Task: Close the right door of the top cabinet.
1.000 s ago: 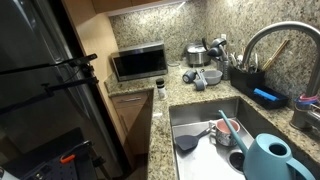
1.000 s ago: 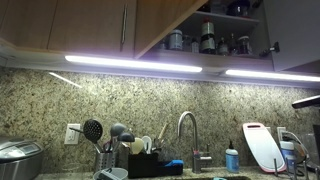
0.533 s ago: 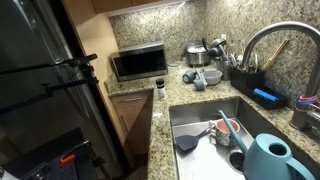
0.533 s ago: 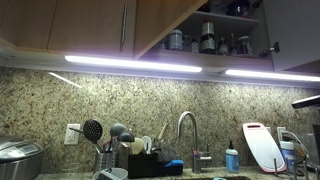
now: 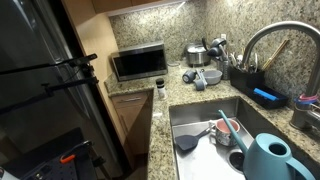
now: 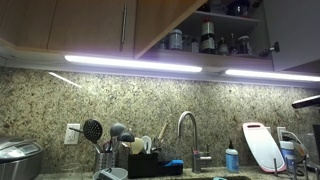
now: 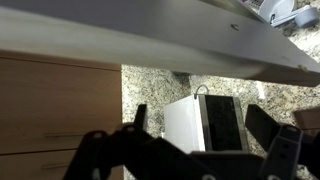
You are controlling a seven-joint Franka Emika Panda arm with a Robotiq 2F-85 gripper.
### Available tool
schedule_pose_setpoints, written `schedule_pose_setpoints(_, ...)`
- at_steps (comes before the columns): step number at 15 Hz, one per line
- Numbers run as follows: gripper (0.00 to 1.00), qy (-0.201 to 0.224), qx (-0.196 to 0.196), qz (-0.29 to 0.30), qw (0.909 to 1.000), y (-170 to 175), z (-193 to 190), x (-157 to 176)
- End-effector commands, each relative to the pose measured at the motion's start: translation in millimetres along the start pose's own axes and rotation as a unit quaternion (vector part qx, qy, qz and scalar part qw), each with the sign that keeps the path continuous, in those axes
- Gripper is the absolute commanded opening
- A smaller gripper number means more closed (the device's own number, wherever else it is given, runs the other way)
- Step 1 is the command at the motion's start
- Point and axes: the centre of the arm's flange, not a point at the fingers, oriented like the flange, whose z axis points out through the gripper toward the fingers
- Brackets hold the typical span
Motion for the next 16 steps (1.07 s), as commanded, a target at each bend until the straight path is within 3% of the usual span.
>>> schedule_pose_setpoints(1,1.0,-0.012,-0.015,0.006,0.9998,-1,3,-12)
schedule_pose_setpoints(16,1.0,-0.048,-0.042,0.038,0.9972,11,2,-71)
